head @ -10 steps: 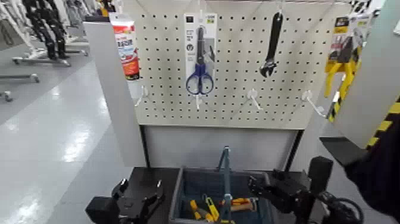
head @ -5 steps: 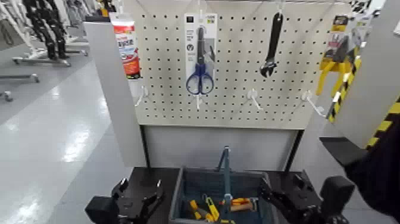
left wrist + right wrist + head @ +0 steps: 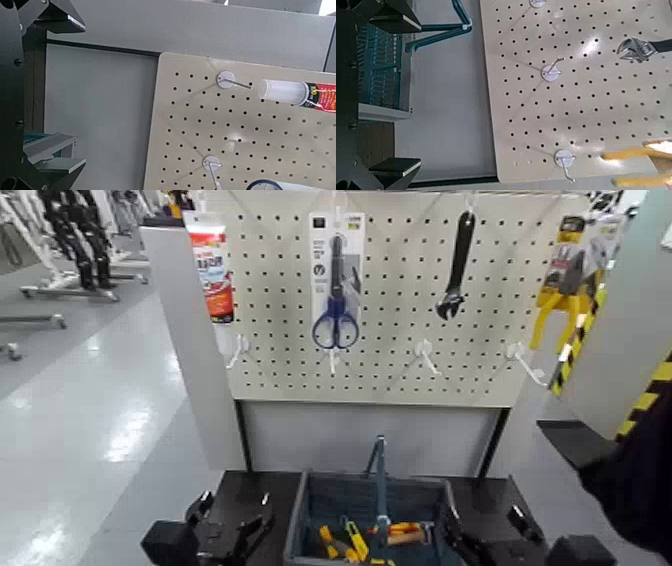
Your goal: Put the yellow roller into the crate.
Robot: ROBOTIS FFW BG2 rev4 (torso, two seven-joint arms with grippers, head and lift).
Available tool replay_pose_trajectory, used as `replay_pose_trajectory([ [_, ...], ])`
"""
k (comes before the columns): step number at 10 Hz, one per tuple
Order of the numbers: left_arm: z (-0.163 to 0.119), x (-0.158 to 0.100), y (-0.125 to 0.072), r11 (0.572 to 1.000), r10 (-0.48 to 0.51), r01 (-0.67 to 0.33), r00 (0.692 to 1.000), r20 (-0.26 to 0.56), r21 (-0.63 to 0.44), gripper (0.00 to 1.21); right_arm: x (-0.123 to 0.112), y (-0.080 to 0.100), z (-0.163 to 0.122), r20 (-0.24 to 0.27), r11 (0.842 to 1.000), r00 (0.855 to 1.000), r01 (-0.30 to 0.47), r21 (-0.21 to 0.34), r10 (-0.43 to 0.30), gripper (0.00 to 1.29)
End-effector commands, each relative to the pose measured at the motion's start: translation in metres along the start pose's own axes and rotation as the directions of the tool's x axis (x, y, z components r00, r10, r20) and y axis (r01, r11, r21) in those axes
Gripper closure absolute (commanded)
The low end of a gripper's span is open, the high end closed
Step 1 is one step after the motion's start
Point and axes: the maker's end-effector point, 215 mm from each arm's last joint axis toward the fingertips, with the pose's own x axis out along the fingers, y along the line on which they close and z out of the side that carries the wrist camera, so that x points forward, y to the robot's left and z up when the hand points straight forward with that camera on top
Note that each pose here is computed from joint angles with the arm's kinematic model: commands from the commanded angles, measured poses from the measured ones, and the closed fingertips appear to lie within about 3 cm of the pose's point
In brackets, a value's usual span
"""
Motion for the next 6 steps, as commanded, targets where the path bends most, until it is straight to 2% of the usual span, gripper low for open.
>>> replay_pose_trajectory([
  [1,0.0,-0.001,0.002,1.0,0.003,-0.003,1.0,0.0,0.0,0.13,-0.016,0.002,-0.001,0.027,0.998,0.999,0.025,-0.049,-0.023,0.13],
  [3,0.0,-0.003,0.004,1.0,0.008,-0.008,1.0,0.0,-0.001,0.13,-0.026,0.004,0.001,0.035,0.994,0.998,0.05,-0.099,-0.047,0.13],
  [6,0.0,-0.003,0.004,1.0,0.009,-0.009,1.0,0.002,-0.001,0.13,-0.029,0.004,0.003,0.047,0.992,0.997,0.068,-0.105,-0.063,0.12],
])
